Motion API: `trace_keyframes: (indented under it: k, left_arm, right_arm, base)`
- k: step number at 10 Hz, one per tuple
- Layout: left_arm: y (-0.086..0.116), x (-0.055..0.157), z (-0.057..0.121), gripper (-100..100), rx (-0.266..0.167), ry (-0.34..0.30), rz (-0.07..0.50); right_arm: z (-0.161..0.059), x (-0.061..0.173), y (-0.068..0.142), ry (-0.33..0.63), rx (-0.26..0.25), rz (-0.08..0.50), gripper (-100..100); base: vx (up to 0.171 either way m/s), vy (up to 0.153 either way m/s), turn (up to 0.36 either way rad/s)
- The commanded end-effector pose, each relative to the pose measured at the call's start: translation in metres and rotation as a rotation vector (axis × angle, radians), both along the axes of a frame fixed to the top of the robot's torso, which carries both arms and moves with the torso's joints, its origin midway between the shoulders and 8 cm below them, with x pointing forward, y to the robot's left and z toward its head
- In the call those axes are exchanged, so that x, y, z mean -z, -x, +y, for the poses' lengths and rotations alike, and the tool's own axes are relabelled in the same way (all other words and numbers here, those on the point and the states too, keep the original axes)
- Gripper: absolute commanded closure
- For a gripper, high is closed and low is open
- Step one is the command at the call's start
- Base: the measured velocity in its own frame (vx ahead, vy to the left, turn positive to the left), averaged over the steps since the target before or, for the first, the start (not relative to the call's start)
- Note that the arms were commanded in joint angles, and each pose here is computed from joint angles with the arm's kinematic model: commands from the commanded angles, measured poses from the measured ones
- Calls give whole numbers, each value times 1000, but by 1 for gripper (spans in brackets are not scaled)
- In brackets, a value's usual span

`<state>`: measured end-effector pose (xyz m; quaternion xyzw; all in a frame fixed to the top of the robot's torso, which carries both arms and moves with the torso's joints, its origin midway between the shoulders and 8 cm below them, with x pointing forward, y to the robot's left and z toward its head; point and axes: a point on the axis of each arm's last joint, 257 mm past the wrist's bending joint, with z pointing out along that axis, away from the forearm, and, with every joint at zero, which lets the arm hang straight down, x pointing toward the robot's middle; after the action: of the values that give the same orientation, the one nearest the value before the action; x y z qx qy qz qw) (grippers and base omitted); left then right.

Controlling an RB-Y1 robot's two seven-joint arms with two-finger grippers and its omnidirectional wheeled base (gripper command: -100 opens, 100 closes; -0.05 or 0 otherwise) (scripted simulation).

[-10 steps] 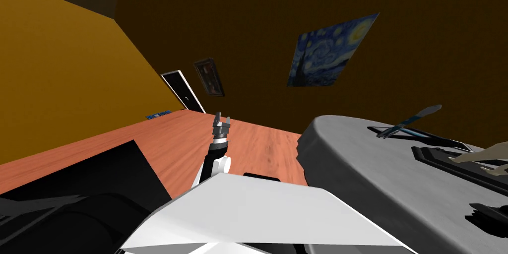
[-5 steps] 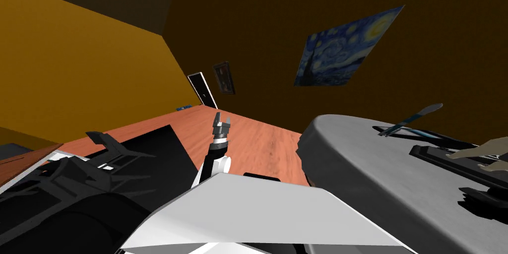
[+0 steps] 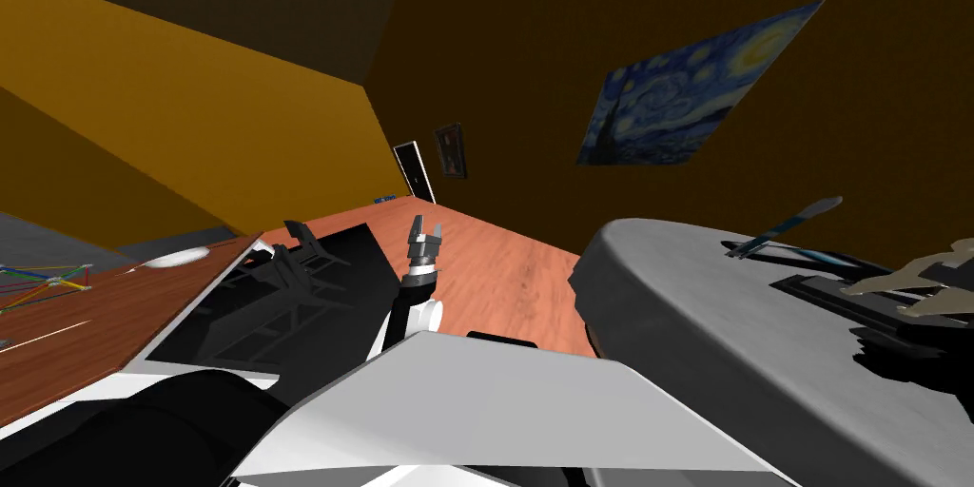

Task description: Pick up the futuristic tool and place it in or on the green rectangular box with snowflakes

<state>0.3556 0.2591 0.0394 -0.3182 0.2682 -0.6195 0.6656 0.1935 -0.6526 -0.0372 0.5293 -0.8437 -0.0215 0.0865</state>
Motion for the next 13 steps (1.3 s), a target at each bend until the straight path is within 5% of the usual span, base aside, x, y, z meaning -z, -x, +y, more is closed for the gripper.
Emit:
trace_keyframes:
  k: [1,9,13]
  left_arm:
    - [0,0,0,0,0,0,0]
    - [0,0,0,0,0,0,0]
    - [0,0,0,0,0,-1,0]
  right_arm:
    - [1,-7,-10,25,27,8,100]
    - [6,-37,-53,153,112,26,100]
    - [5,-51,-71,231,147,25,100]
  base:
    - [-221,-71,221]
    - [-214,-151,164]
    - [-185,-248,75]
